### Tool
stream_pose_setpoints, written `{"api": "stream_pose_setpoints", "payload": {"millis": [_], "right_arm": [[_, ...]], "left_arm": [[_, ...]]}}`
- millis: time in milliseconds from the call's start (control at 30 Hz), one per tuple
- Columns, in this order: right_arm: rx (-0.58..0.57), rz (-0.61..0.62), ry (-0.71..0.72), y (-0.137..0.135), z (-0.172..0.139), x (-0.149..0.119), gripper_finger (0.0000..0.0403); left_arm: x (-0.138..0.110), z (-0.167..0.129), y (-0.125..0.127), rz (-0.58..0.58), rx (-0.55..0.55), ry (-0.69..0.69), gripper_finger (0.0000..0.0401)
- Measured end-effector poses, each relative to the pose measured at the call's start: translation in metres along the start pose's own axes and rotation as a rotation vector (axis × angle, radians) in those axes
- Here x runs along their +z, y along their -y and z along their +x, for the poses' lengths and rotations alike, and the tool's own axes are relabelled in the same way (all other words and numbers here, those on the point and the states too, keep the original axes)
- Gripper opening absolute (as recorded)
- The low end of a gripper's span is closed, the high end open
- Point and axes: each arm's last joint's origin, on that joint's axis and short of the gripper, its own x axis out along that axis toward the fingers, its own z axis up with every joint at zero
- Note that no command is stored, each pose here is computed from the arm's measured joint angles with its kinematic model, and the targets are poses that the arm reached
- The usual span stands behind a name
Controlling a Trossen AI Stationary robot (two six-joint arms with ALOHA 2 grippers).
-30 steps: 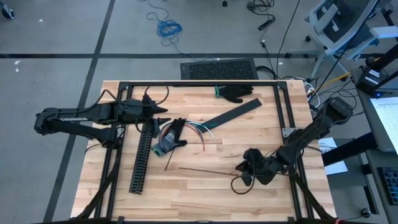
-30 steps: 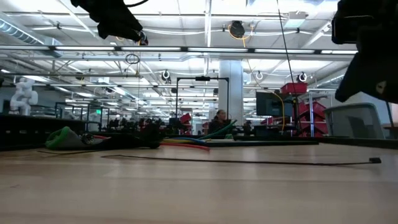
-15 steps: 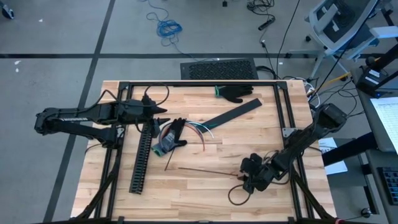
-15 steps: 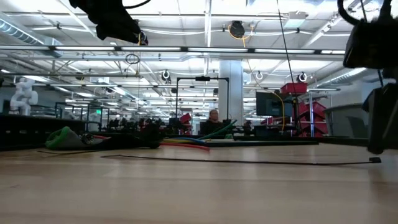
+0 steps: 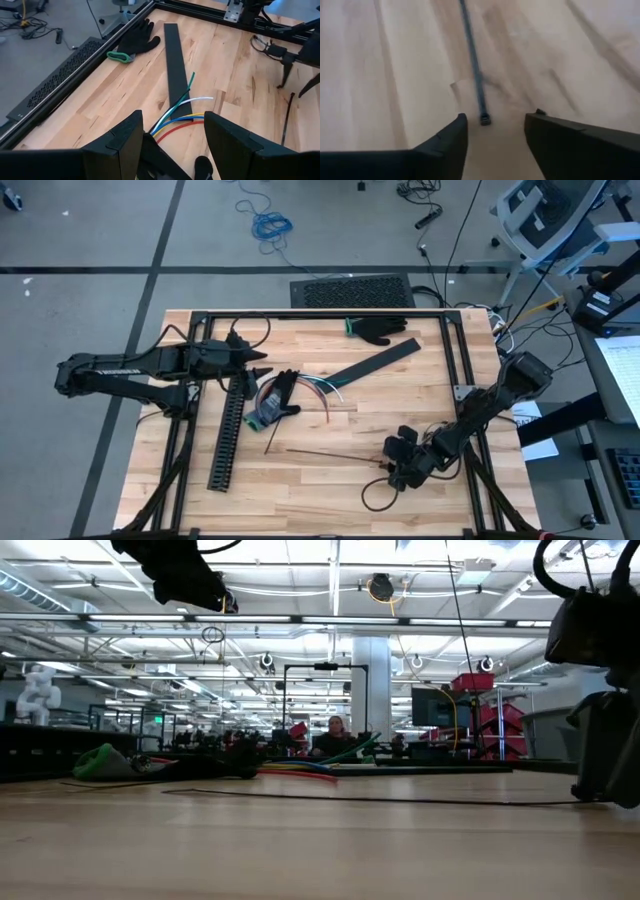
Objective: Ziptie cables
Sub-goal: Wrap the cable wires with the black zip tie
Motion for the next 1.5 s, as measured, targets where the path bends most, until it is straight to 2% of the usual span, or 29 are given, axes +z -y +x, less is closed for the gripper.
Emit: {"api": "stream_pose_setpoints", "payload": {"millis": [133,333,533,767,933,1300,1400,1500], "right_arm": [[-0.006,-0.005,0.002,-0.001,0.010,-0.003,0.0128],[0.003,0.003,-0.002,-0.002,0.017,-0.006,0.0091],[0.024,0.019,-0.026,-0.004,0.017,-0.006,0.0015],[0.046,0.113,-0.025,-0.004,0.012,-0.003,0.0001],[0.063,0.132,-0.018,0.002,0.001,0.009,0.0001],[0.110,0.151,0.188,0.011,-0.032,0.059,0.0001],[0.114,0.145,0.146,0.014,-0.038,0.059,0.0001],[0.107,0.123,0.022,0.015,-0.039,0.046,0.0001]], "left_arm": [[0.000,0.000,0.000,0.000,0.010,0.002,0.0205],[0.000,0.000,0.000,0.002,0.013,-0.001,0.0205],[-0.002,0.000,-0.001,0.005,0.016,-0.014,0.0205],[-0.002,0.000,-0.001,0.008,0.018,-0.023,0.0205],[-0.002,0.000,-0.001,0.009,0.018,-0.022,0.0205],[-0.002,0.000,-0.001,0.008,0.018,-0.020,0.0205],[-0.002,0.000,-0.001,0.009,0.017,-0.020,0.0205],[-0.002,0.000,-0.001,0.009,0.018,-0.021,0.0205]]}}
